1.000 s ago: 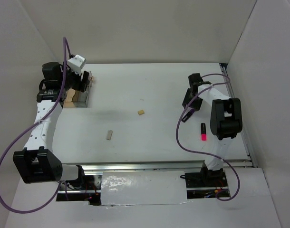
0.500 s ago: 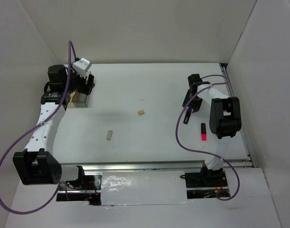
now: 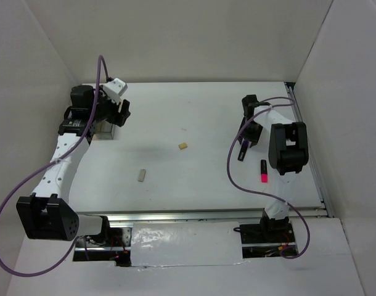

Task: Sort the stationery into containers
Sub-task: Pick up the pen from the center of the board.

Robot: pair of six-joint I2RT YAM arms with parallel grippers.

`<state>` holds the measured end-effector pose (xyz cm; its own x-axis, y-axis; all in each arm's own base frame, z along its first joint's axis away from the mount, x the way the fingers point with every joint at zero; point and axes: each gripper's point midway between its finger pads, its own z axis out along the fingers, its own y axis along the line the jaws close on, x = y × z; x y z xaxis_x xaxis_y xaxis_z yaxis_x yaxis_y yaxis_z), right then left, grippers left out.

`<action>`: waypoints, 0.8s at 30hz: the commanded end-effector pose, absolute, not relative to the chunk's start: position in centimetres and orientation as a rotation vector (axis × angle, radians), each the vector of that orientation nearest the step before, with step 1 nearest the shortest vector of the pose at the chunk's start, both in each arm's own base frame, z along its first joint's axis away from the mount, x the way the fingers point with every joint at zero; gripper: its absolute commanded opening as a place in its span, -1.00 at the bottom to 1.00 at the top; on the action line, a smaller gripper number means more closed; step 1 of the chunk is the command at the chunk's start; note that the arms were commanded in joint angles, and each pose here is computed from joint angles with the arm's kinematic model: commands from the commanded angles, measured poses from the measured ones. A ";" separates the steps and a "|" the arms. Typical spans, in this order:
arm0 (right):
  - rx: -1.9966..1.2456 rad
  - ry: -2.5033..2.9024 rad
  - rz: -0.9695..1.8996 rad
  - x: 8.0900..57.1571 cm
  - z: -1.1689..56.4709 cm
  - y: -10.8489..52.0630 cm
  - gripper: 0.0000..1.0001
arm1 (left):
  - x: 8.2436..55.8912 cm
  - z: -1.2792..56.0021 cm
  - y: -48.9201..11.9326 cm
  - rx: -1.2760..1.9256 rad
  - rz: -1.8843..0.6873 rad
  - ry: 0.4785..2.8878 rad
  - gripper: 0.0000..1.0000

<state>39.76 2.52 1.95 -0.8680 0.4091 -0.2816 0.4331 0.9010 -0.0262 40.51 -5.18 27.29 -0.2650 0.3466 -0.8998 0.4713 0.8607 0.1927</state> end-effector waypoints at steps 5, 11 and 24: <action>0.585 2.884 -0.237 40.4 2.6 1.9 0.04 | 39.5 29.9 -6.7 0.625 -0.140 1.818 0.55; 0.559 2.912 -0.222 40.7 2.4 1.9 -0.07 | 39.6 29.6 -6.6 0.636 -0.133 1.818 0.55; 0.568 2.951 -0.162 39.4 2.0 1.8 -0.11 | 39.5 29.2 -6.6 0.631 -0.147 1.822 0.55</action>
<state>40.16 2.31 1.64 -0.9202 0.3534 -0.1681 0.3699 0.9257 -0.0786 39.67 -6.53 27.48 -0.2591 0.3612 -0.8958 0.4972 0.8450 0.1969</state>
